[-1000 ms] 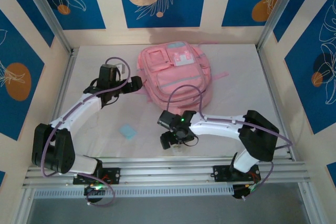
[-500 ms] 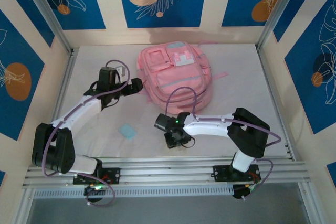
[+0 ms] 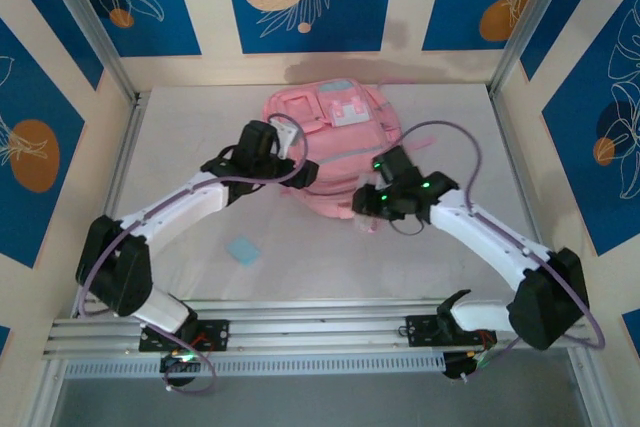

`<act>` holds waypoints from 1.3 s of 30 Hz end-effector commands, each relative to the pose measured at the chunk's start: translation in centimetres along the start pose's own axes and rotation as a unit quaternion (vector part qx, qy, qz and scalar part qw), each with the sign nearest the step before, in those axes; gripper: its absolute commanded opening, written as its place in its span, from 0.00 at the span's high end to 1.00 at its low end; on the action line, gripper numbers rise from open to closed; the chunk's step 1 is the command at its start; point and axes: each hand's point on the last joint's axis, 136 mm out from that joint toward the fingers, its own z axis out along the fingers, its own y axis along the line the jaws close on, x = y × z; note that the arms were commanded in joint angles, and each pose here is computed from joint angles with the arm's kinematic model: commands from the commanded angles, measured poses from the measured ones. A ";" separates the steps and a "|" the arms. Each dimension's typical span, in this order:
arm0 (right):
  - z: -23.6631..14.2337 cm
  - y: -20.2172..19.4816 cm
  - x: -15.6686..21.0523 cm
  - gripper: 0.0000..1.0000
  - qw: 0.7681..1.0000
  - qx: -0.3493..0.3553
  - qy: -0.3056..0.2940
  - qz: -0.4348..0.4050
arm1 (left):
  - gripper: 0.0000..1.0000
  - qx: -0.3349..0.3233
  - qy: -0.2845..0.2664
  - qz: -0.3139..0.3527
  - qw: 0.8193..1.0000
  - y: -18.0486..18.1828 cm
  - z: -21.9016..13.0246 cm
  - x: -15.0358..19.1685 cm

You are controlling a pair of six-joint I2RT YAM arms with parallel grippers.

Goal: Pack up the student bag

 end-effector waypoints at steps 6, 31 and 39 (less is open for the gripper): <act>-4.3 -6.2 -6.3 0.59 0.986 -0.045 -0.108 0.120 | 0.09 0.004 0.065 0.135 0.989 -3.5 5.1 0.6; -6.1 -8.8 -7.5 0.61 0.966 -0.091 -0.153 0.189 | 0.75 -0.025 0.159 0.270 0.949 -4.0 11.3 3.8; -5.0 -7.2 -7.6 0.62 0.967 -0.112 -0.137 0.184 | 1.00 0.029 0.097 0.210 0.972 -6.7 7.3 -0.8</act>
